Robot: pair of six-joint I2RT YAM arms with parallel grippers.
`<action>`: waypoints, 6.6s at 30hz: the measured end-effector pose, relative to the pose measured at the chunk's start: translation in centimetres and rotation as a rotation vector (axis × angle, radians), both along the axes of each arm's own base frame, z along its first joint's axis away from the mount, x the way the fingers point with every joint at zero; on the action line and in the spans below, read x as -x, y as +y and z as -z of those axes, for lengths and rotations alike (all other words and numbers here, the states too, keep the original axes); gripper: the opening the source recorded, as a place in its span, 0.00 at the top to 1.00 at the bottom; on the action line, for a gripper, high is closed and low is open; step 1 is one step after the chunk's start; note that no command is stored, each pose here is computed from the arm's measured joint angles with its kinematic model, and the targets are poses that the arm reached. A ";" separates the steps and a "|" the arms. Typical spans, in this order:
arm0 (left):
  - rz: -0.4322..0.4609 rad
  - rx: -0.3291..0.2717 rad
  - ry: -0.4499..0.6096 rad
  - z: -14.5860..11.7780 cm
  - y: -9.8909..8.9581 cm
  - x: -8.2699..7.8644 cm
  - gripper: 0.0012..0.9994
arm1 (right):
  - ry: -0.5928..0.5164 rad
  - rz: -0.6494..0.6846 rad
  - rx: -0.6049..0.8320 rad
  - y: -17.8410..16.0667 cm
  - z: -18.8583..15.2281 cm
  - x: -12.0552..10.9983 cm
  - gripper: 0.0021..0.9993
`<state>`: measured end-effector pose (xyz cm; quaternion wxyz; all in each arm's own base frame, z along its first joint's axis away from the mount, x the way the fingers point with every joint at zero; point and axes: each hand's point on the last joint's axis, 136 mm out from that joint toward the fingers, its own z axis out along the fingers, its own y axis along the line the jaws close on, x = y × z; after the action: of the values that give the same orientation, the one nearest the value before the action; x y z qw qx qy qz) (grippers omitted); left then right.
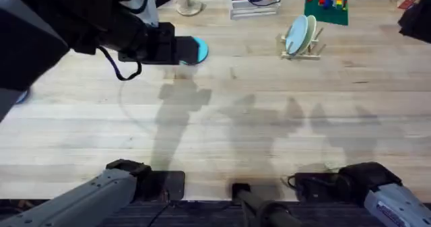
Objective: Pick up the plates from the table one by one and place each into a slot on the dish rack.
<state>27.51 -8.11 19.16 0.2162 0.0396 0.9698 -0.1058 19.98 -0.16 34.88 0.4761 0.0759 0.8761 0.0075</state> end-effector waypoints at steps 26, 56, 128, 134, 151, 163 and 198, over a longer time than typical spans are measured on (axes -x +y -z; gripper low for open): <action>0.025 0.239 -0.090 -4.7 -0.6 -3.2 0.96 | -0.009 -0.001 -0.006 0.1 -0.2 -0.1 0.00; -0.002 0.526 0.079 2.4 2.7 -13.3 0.96 | -0.009 -0.001 -0.006 0.1 -0.2 -0.1 0.00; -0.056 0.535 0.329 16.0 6.2 -15.4 0.96 | -0.005 -0.018 -0.049 0.7 -0.1 -0.1 0.01; -0.055 0.527 0.330 16.0 6.2 -15.4 0.96 | 0.056 -0.067 -0.106 2.3 1.0 -1.3 0.00; -0.056 0.524 0.331 16.0 6.3 -15.4 0.96 | 0.355 -0.284 -0.326 11.2 8.8 -12.1 0.00; -0.056 0.524 0.330 16.0 6.3 -15.4 0.96 | 0.450 -0.345 -0.429 20.2 16.6 -18.9 0.00; -0.056 0.524 0.330 16.0 6.3 -15.4 0.96 | 0.476 -0.396 -0.686 33.8 28.0 -23.1 0.00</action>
<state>42.89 -1.83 3.16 0.0613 -0.0620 0.9323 -0.3511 43.10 33.67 6.88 0.1985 0.0600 0.9056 0.3700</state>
